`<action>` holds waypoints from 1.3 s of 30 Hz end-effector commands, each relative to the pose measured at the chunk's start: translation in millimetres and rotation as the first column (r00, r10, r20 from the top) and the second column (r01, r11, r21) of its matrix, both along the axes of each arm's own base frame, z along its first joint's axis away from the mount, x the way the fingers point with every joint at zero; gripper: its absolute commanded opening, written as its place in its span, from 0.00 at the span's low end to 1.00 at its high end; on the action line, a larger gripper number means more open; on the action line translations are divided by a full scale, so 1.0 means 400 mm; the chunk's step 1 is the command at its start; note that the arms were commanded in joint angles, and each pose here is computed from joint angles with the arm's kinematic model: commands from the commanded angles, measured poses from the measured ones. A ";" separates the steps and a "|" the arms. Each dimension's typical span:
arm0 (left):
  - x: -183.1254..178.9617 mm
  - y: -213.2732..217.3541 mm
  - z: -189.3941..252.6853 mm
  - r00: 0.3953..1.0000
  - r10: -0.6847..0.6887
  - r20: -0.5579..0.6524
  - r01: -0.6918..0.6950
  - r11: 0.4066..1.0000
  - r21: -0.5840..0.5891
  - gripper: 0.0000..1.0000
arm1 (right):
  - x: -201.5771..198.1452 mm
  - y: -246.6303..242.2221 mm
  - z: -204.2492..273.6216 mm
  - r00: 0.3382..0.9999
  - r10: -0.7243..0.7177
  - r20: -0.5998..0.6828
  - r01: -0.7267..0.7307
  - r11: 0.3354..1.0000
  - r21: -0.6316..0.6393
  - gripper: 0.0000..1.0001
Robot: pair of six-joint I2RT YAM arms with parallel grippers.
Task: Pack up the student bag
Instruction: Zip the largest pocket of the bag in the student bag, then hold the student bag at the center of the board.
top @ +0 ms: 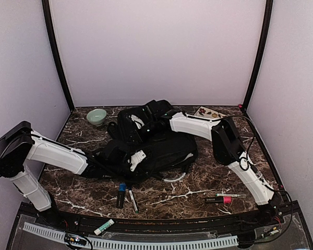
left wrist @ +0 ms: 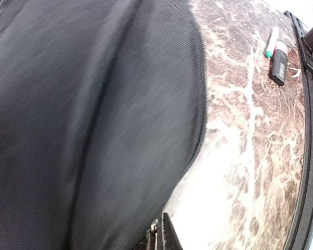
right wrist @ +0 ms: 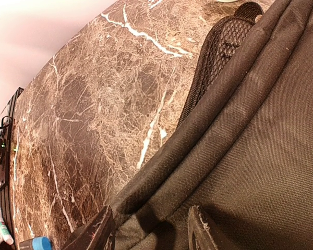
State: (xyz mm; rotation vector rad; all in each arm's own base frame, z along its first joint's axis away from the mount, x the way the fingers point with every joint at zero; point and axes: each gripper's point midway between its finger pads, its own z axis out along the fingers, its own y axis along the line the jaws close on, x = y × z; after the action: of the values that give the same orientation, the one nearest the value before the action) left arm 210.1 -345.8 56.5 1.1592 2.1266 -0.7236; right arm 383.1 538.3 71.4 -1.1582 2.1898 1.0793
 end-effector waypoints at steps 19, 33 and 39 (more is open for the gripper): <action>-0.054 -0.190 0.113 0.981 -0.155 0.115 0.160 0.987 -0.034 0.35 | 0.021 -0.184 0.201 0.991 -0.051 0.126 0.058 0.997 -0.057 0.51; 0.006 0.046 0.158 0.920 -0.055 0.387 -0.043 0.970 0.239 0.62 | -0.221 -0.468 0.244 0.971 0.005 0.239 0.034 0.986 -0.160 0.52; 0.048 0.012 0.112 0.878 -0.138 0.458 -0.024 0.943 0.331 0.67 | -0.304 -0.551 0.181 0.974 0.047 0.223 0.004 0.975 -0.220 0.52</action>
State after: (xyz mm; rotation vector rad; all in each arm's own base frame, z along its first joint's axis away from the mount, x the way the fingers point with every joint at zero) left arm 213.1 -342.5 112.7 1.3458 1.8839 -0.2370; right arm 275.2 335.9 151.6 -1.2861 2.1804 0.7320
